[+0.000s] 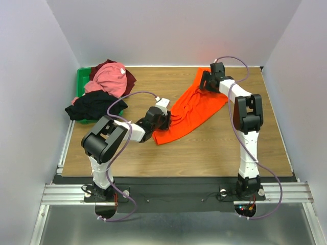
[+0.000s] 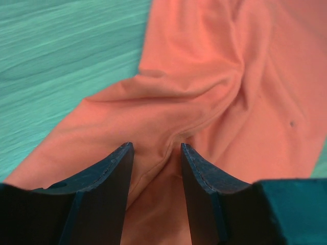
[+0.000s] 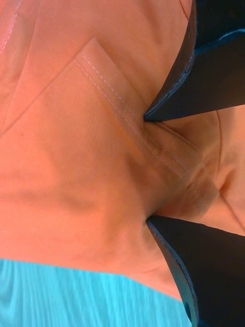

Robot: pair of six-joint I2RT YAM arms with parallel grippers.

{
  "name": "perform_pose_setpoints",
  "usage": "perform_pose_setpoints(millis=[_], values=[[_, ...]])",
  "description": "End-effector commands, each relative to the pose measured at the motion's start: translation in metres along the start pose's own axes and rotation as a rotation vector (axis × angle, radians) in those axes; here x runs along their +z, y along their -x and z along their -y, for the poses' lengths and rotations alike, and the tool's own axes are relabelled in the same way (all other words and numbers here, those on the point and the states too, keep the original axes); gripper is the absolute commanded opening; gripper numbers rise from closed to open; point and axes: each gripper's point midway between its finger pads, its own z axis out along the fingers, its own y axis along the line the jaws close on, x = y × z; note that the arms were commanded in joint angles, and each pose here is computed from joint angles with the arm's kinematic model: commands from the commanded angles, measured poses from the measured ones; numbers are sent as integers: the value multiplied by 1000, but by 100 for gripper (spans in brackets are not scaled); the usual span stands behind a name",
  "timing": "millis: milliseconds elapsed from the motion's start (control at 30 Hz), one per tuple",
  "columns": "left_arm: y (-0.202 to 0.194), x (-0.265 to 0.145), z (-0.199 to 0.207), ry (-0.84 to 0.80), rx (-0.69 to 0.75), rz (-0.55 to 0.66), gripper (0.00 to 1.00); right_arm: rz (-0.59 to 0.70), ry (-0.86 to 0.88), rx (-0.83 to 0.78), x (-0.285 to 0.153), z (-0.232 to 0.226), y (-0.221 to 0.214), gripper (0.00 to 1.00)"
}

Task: Fold and stack the t-shirts
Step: Fold the tshirt

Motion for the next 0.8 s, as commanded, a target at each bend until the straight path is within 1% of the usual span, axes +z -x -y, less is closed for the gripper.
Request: perform_pose_setpoints(millis=[0, 100, 167, 200, 233, 300, 333, 400, 433, 467, 500, 600, 767], values=[[-79, -15, 22, -145, 38, -256, 52, -175, 81, -96, 9, -35, -53, 80], [-70, -20, 26, -173, 42, -221, 52, -159, 147, -148, 0, -56, -47, 80], [-57, -23, 23, -146, 41, -169, 52, -134, 160, -161, -13, -62, -38, 80], [-56, -28, 19, -128, 36, -157, 52, -94, 168, -163, -19, -65, -28, 80], [-38, -34, 16, -100, 32, -102, 53, -67, 180, -164, -41, -67, -22, 81], [-28, -45, 11, -71, 8, -53, 53, 17, 215, -151, -65, -73, -2, 82], [-9, -54, 12, -67, -3, 9, 55, 52, 230, -145, -90, -73, 5, 82], [-3, -65, 4, -24, -22, 47, 57, 111, 247, -132, -117, -73, 17, 83], [8, -73, 5, -22, -39, 85, 60, 122, 249, -123, -127, -73, 17, 83], [12, -75, 1, 1, -46, 106, 66, 144, 247, -118, -146, -69, 18, 84], [6, -78, -2, 17, -56, 99, 68, 156, 228, -105, -152, -64, 20, 84], [7, -85, -6, 42, -80, 116, 68, 164, 186, -69, -164, -53, 13, 84], [5, -89, -13, 79, -109, 127, 69, 109, 117, -52, -150, -33, -14, 84]])
